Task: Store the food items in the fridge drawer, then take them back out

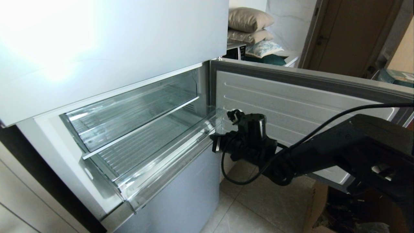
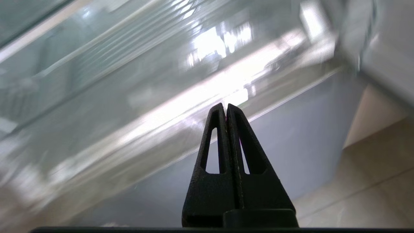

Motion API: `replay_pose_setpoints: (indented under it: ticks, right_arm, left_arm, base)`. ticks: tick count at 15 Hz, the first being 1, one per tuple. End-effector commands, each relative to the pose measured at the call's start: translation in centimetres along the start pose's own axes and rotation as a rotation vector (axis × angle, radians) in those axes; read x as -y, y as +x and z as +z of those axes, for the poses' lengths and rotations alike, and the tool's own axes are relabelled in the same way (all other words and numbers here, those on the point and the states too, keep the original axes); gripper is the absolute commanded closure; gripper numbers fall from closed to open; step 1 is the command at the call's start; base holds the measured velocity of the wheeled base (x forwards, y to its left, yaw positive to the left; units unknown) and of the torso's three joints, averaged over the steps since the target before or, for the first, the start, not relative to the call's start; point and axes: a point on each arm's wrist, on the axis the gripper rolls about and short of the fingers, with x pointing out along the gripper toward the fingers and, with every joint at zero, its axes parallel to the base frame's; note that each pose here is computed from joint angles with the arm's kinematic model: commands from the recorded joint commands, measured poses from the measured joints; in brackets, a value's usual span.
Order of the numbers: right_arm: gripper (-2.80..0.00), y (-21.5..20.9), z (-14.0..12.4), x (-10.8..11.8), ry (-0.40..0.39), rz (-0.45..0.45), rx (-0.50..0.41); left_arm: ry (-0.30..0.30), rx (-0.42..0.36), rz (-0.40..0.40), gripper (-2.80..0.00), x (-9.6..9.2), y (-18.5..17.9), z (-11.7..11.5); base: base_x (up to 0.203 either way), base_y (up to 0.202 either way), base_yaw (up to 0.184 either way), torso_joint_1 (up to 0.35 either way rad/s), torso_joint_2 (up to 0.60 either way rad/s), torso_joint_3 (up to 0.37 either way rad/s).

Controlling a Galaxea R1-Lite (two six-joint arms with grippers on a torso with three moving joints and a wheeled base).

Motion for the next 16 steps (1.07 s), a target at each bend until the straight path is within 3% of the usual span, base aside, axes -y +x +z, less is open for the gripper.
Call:
replay_pose_setpoints:
  ticks: [1,4,6,8,12,14,16]
  right_arm:
    - [0.0,-4.2,2.5,-2.3,0.003,0.04,0.035]
    - [0.0,-12.8,4.2,-5.1,-0.006,0.088,0.054]
    - [0.0,-19.2,5.0,-5.7,-0.025,0.069,0.102]
    - [0.0,-25.3,3.7,-4.7,-0.08,-0.03,0.119]
    - [0.0,-35.5,-0.2,0.3,-0.267,-0.295,0.16]
    - [0.0,-39.5,-2.6,1.7,-0.303,-0.432,0.165]
    - [0.0,-42.2,-6.1,2.0,-0.324,-0.51,0.164]
  left_arm:
    - [-0.001,-0.001,0.0,0.0,0.0,0.0,0.0]
    - [0.0,-0.001,0.0,0.0,0.0,0.0,0.0]
    - [0.0,-0.001,0.0,0.0,0.0,0.0,0.0]
    - [0.0,0.0,0.0,0.0,0.0,0.0,0.0]
    - [0.0,0.0,0.0,0.0,0.0,0.0,0.0]
    - [0.0,0.0,0.0,0.0,0.0,0.0,0.0]
    - [0.0,-0.001,0.0,0.0,0.0,0.0,0.0]
  base:
    - [0.0,0.0,0.0,0.0,0.0,0.0]
    - [0.0,0.0,0.0,0.0,0.0,0.0]
    - [0.0,0.0,0.0,0.0,0.0,0.0]
    - [0.0,0.0,0.0,0.0,0.0,0.0]
    - [0.0,0.0,0.0,0.0,0.0,0.0]
    - [0.0,0.0,0.0,0.0,0.0,0.0]
    - [0.0,0.0,0.0,0.0,0.0,0.0]
